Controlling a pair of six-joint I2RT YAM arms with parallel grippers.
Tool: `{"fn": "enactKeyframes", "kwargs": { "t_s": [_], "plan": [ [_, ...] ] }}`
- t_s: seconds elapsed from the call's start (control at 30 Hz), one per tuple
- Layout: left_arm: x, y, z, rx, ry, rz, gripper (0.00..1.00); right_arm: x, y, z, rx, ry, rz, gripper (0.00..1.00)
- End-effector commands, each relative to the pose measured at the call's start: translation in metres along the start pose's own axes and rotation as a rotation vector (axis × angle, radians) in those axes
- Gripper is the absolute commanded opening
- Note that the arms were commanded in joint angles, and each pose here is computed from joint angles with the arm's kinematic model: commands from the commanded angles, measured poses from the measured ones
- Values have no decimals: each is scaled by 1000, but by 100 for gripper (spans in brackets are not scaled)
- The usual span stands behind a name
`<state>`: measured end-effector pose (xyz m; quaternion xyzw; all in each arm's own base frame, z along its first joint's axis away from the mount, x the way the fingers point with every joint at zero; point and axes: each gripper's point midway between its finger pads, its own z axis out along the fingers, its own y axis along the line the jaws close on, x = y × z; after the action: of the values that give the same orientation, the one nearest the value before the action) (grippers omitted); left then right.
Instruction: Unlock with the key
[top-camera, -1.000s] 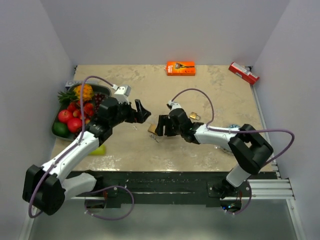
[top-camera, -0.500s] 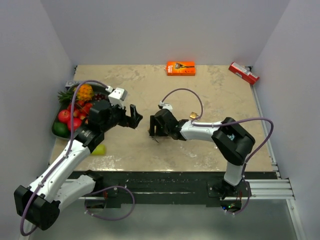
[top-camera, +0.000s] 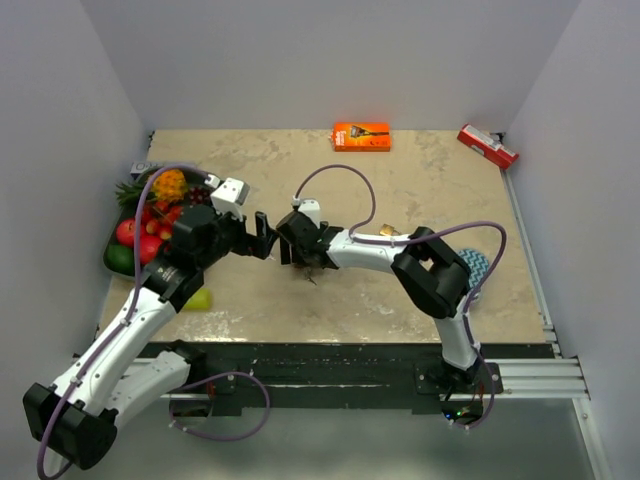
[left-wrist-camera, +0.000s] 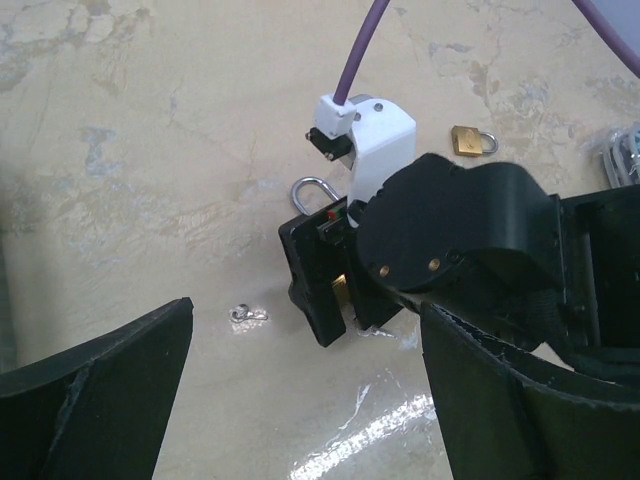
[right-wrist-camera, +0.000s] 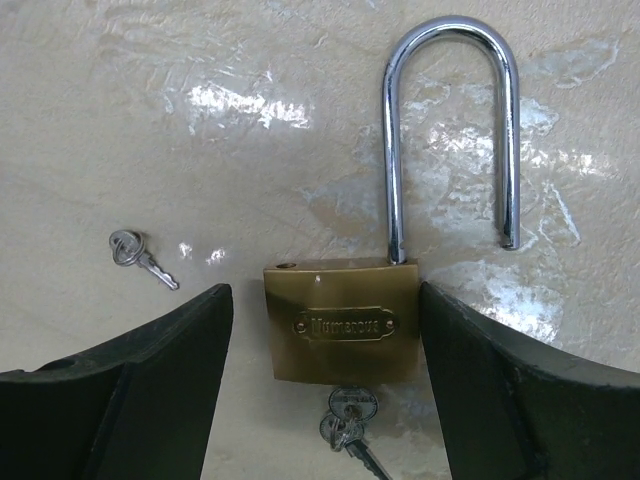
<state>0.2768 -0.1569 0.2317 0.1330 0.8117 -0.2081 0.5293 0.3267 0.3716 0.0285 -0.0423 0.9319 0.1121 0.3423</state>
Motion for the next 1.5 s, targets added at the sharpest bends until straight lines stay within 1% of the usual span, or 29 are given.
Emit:
{"fn": "enactKeyframes", "kwargs": {
  "t_s": [0.0,0.07,0.2,0.33,0.43,0.47,0.53,0.57,0.67,0.73,0.77,0.8,0.83,0.87,0.93,0.97,1.03,1.07,1.1,1.13,1.17,1.23,1.33,1.4,1.43,1.47],
  "plan": [
    [-2,12,-4,-58,-20,11,99,9,-5,-4,124,0,-99,77],
    [-3,15,-6,-79,-24,7,99,15,-10,-2,165,6,-125,77],
    [-4,22,-9,-105,-37,-13,99,21,-14,-4,172,13,-136,77],
    [-6,36,-10,-140,-47,-45,99,24,-15,-6,155,13,-137,73],
    [-8,41,-11,-152,-55,-54,99,25,-15,-3,153,18,-148,58],
    [-8,42,-12,-154,-57,-54,99,25,-13,0,150,16,-151,51],
    [-9,44,-13,-166,-63,-51,99,25,-14,3,150,24,-155,44],
    [-9,45,-14,-170,-67,-51,99,23,-17,6,152,25,-149,39],
    [-8,46,-15,-178,-67,-49,99,9,-17,13,125,22,-135,32],
    [-8,46,-15,-178,-65,-50,99,2,-17,20,114,25,-128,31],
    [-7,47,-14,-180,-62,-48,99,-13,-15,23,108,9,-118,31],
    [-7,47,-14,-179,-60,-49,99,-17,-16,28,105,10,-113,29],
    [-6,47,-13,-179,-57,-49,99,-20,-14,33,93,18,-108,29],
    [-6,47,-13,-181,-58,-49,99,-38,-13,37,82,-4,-87,29],
    [-6,47,-14,-181,-56,-47,99,-43,-16,49,87,1,-79,29],
    [-5,47,-13,-180,-53,-48,99,-59,-11,51,74,-22,-68,29],
    [-4,48,-12,-182,-48,-47,99,-61,-14,64,88,-17,-69,29],
    [-4,52,-13,-205,-51,-47,99,-75,-7,65,77,-43,-63,29],
    [-4,52,-13,-207,-51,-47,99,-78,-5,68,76,-44,-62,29],
    [-3,52,-13,-207,-46,-48,99,-72,-10,80,95,-23,-65,29],
    [-3,53,-12,-209,-47,-48,99,-86,-1,80,76,-47,-47,29],
    [-3,53,-12,-211,-46,-50,99,-87,-3,90,83,-38,-32,31],
    [-1,54,-10,-212,-36,-50,99,-94,4,102,69,-47,2,35],
    [0,54,-10,-211,-35,-50,99,-98,10,107,55,-54,26,41],
    [1,55,-9,-213,-30,-51,99,-100,11,107,50,-59,34,44],
    [1,55,-9,-214,-31,-51,99,-103,13,107,42,-64,42,52]
  ]
}}
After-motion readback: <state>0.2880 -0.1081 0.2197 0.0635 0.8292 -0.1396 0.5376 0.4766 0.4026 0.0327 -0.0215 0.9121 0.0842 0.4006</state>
